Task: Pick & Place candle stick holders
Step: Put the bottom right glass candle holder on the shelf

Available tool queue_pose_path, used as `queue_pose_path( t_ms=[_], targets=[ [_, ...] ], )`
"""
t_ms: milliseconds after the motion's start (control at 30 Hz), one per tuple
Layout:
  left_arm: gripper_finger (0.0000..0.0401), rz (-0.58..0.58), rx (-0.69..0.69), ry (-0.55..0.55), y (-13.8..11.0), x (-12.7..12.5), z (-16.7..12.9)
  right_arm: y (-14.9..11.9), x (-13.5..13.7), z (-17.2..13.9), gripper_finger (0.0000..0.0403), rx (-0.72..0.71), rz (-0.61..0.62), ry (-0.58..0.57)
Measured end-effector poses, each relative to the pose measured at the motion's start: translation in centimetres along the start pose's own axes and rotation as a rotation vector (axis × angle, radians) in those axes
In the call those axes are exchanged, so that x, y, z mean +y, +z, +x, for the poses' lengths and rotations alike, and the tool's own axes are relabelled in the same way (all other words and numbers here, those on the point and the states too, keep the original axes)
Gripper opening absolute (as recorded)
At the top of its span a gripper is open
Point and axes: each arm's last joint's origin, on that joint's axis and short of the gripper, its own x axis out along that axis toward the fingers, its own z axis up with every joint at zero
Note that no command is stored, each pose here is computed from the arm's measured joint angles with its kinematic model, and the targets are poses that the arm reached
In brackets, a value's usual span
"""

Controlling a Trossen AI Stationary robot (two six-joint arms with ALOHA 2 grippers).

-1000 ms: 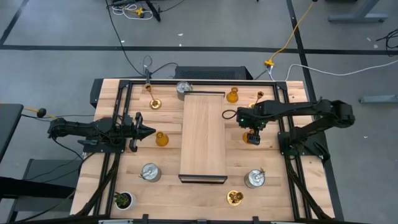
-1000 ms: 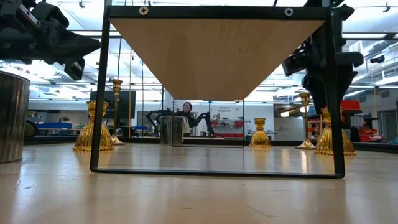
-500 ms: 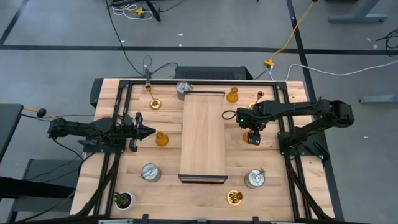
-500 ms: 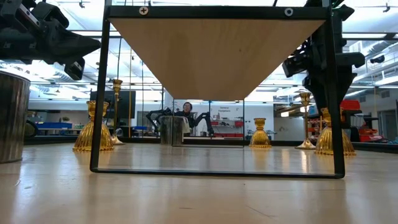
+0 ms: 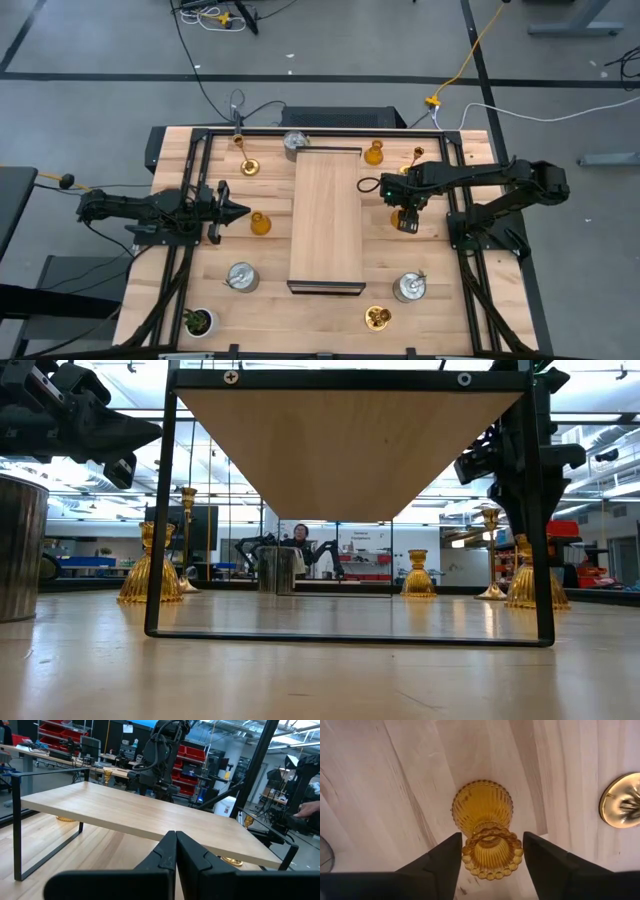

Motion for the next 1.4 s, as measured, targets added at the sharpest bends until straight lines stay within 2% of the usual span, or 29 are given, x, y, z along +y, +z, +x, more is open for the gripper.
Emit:
queue_pose_path(
  t_ms=[267,1067,1233,1400],
  targets=[
    [0.001,0.0,0.0,0.0,0.0,0.0,0.0,-0.01,0.0,-0.02,0.0183,-0.001,0.0,-0.002],
    [0.001,0.0,0.0,0.0,0.0,0.0,0.0,-0.03,-0.02,-0.02,0.0179,0.0,-0.001,-0.007],
    [0.001,0.0,0.0,0.0,0.0,0.0,0.0,-0.04,-0.01,-0.02,0.0189,0.001,0.001,-0.001],
    [0.001,0.0,0.0,0.0,0.01,0.0,0.0,-0.03,-0.05,-0.01,0.0221,0.0,0.004,-0.019]
  ],
)
